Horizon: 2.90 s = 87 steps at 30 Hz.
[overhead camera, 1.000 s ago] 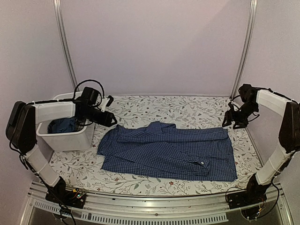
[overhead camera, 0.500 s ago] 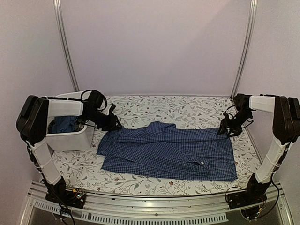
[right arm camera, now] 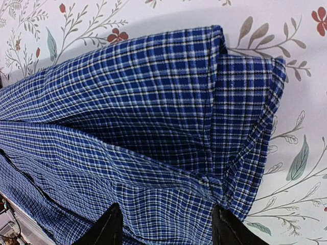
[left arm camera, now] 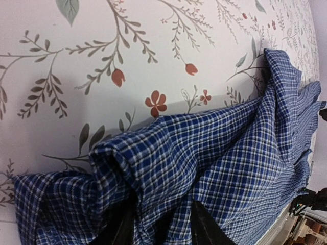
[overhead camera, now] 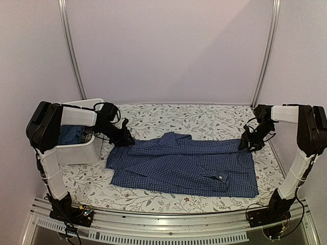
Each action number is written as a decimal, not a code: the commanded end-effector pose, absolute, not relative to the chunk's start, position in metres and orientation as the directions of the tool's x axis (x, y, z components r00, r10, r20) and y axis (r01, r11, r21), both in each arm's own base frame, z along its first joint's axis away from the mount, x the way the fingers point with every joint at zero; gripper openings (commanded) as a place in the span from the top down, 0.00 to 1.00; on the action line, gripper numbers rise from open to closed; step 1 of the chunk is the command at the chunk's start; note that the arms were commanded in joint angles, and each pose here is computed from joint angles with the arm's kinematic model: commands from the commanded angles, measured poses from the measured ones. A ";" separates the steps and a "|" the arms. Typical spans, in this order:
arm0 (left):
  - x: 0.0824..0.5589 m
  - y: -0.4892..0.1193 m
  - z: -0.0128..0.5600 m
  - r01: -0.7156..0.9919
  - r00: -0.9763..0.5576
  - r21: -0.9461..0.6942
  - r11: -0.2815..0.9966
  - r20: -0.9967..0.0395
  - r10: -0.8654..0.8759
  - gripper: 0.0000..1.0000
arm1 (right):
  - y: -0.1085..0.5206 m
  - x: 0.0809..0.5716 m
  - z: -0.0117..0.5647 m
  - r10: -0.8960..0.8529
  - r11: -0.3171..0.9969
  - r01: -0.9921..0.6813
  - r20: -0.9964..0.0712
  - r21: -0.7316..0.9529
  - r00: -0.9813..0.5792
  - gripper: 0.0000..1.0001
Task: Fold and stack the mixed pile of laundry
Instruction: Adjust the rectangle-folded shirt at the center of the board.
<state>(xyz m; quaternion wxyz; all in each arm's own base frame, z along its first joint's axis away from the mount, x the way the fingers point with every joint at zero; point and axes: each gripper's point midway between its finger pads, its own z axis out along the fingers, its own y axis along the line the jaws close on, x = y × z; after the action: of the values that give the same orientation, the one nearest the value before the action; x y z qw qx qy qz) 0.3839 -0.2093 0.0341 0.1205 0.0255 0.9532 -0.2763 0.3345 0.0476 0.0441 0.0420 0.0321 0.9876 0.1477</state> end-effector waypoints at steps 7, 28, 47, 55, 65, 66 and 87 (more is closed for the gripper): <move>0.386 -0.216 0.024 0.117 -0.978 -0.531 0.839 -0.207 0.005 0.85 | 0.045 0.335 0.045 0.069 0.959 0.040 -0.091 0.282 -0.993 0.51; 0.464 -0.194 0.024 0.016 -0.957 -0.583 0.812 -0.245 -0.157 0.90 | 0.047 0.351 0.078 0.048 0.956 -0.022 -0.232 0.291 -0.972 0.87; 0.473 -0.245 0.117 0.357 -0.849 -0.517 0.778 -0.526 0.040 0.47 | 0.085 0.404 0.104 -0.014 0.899 -0.174 -0.372 0.401 -0.928 0.44; 0.493 -0.357 0.114 0.602 -0.754 -0.458 0.654 -0.596 0.277 0.37 | 0.101 0.406 0.095 -0.037 0.879 -0.196 -0.346 0.436 -0.937 0.44; 0.463 -0.428 0.038 0.679 -0.711 -0.381 0.627 -0.554 0.434 0.27 | 0.104 0.398 0.090 -0.028 0.869 -0.182 -0.323 0.459 -0.946 0.44; 0.464 -0.429 0.030 0.667 -0.721 -0.372 0.646 -0.542 0.432 0.28 | 0.105 0.398 0.090 -0.028 0.868 -0.183 -0.323 0.461 -0.946 0.44; 0.524 -0.412 0.173 0.655 -0.619 -0.414 0.632 -0.774 0.135 1.00 | 0.126 0.395 0.088 0.000 0.823 -0.172 -0.302 0.541 -0.953 0.44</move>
<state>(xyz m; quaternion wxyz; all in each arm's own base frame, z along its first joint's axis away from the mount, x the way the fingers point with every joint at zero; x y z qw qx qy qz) 0.4893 -0.4247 0.0562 0.2556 0.2745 0.8804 -0.2903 0.3887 0.1148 0.0828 0.1361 -0.0476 0.9531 0.2660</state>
